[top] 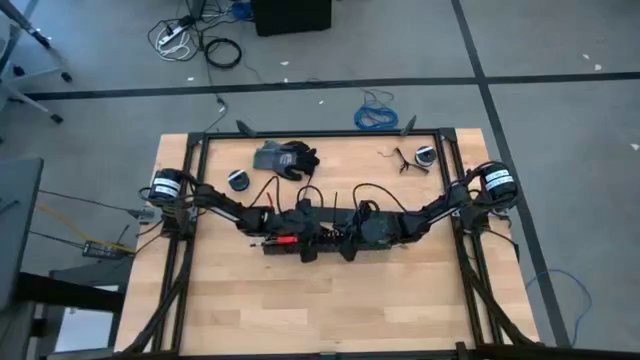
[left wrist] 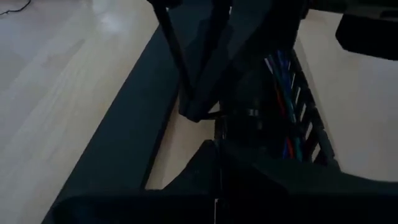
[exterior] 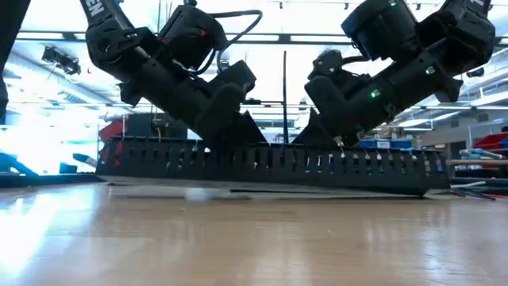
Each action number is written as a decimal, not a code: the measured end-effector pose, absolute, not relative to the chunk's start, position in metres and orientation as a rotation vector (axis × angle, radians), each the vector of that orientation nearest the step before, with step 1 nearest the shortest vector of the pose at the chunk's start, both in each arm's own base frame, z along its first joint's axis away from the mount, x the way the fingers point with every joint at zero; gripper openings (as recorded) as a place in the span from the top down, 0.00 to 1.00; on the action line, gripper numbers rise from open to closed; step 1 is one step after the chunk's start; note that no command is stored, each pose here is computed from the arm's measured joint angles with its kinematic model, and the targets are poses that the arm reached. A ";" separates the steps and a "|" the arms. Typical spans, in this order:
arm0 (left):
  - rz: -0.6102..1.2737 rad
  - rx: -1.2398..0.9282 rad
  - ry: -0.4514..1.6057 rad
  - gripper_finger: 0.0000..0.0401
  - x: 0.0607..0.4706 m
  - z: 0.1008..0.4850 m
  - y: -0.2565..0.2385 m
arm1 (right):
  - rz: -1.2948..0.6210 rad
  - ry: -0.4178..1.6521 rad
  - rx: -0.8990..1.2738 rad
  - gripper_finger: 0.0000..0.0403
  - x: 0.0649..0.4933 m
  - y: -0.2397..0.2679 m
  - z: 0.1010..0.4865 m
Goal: Ziptie cables
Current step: Put the cable wires in the black cable duct
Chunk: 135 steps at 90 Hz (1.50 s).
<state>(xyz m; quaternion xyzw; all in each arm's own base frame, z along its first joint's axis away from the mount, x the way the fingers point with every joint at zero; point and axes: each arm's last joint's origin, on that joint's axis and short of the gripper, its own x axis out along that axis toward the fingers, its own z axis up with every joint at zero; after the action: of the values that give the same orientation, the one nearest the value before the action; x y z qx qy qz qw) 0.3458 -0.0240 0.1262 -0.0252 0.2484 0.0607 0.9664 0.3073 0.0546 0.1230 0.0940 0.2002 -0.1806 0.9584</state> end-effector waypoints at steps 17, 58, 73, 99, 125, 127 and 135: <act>0.132 -0.072 0.497 1.00 0.346 0.127 -0.024 | -0.372 0.391 0.185 1.00 0.309 0.055 0.125; 0.183 -0.052 0.491 1.00 0.346 0.127 -0.023 | -0.367 0.386 0.165 1.00 0.315 0.058 0.131; 0.175 -0.023 0.497 1.00 0.346 0.127 -0.024 | -0.396 0.414 0.139 1.00 0.312 0.061 0.128; 0.124 -0.003 0.507 1.00 0.345 0.126 -0.029 | -0.401 0.405 0.092 1.00 0.312 0.062 0.129; 0.107 -0.004 0.518 1.00 0.345 0.125 -0.029 | -0.408 0.405 0.077 1.00 0.312 0.061 0.129; 0.108 -0.004 0.517 1.00 0.345 0.125 -0.029 | -0.408 0.406 0.077 1.00 0.312 0.061 0.129; 0.109 -0.004 0.517 1.00 0.345 0.125 -0.029 | -0.408 0.405 0.078 1.00 0.312 0.061 0.129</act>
<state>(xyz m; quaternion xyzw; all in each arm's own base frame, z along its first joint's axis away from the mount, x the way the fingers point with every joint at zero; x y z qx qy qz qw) 0.3447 -0.0294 0.1253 -0.0019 0.2557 0.0539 0.9653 0.3120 0.0614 0.1288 0.0387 0.1996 -0.2013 0.9582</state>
